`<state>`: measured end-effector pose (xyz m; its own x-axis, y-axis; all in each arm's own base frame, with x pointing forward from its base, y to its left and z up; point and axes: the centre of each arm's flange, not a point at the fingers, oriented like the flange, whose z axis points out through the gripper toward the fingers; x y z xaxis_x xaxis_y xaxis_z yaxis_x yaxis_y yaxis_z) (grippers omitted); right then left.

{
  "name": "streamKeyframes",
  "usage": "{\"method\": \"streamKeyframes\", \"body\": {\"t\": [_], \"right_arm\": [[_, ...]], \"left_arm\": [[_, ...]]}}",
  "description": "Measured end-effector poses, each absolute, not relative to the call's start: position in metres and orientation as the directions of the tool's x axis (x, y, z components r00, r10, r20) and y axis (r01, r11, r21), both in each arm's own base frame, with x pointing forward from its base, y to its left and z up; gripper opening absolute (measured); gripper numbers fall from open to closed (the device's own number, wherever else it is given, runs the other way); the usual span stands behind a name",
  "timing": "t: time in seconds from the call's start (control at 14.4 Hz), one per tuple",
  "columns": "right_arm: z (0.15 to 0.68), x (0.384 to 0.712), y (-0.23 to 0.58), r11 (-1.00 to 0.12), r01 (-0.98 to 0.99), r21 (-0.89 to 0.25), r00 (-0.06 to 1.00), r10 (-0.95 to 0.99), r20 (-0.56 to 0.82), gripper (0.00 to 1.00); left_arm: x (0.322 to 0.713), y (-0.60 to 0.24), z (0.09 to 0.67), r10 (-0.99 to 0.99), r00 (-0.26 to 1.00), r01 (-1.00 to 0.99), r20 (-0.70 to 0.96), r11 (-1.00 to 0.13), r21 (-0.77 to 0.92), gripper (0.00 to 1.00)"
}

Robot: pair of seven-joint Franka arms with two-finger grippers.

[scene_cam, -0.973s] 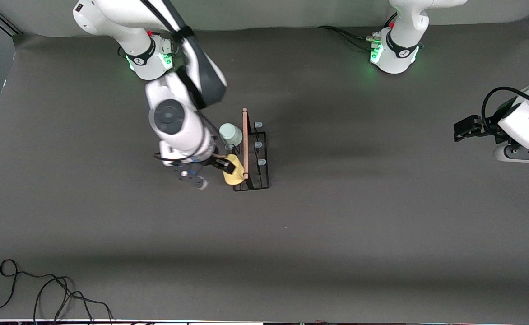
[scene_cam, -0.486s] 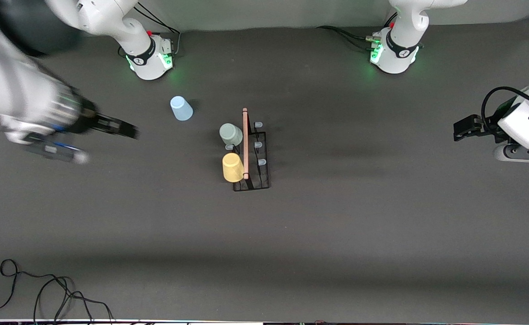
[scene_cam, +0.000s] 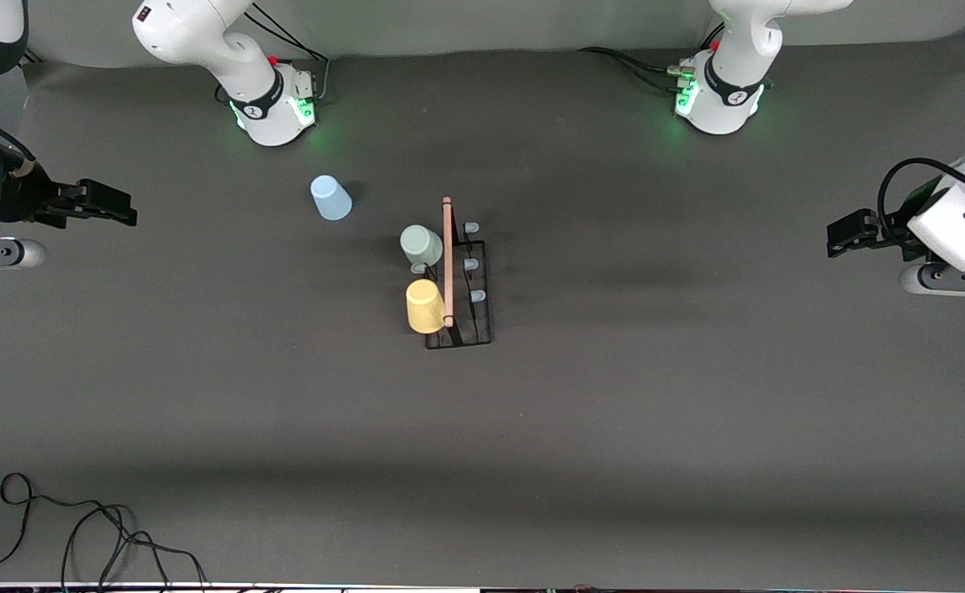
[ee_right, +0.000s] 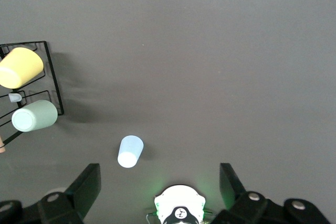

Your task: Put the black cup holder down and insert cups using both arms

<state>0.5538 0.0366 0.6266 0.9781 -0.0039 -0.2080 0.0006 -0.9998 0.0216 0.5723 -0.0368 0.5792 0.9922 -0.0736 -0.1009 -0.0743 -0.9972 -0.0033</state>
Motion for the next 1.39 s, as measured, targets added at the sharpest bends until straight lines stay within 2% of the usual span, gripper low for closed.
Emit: {"method": "streamKeyframes", "body": {"t": [1.04, 1.25, 1.39], "right_arm": [[0.606, 0.565, 0.031, -0.996, 0.067, 0.051, 0.966, 0.052, -0.254, 1.0], [0.618, 0.555, 0.021, -0.997, 0.077, 0.032, 0.972, 0.068, -0.225, 1.0], [0.62, 0.547, 0.018, -0.997, 0.078, 0.028, 0.987, 0.074, -0.144, 1.0]], "left_arm": [[0.565, -0.037, 0.599, -0.076, 0.995, -0.076, -0.065, -0.997, -0.012, 1.0], [0.565, -0.037, 0.599, -0.076, 0.995, -0.077, -0.065, -0.997, -0.012, 1.0], [0.565, -0.037, 0.599, -0.076, 0.995, -0.077, -0.065, -0.997, -0.012, 1.0]]}}
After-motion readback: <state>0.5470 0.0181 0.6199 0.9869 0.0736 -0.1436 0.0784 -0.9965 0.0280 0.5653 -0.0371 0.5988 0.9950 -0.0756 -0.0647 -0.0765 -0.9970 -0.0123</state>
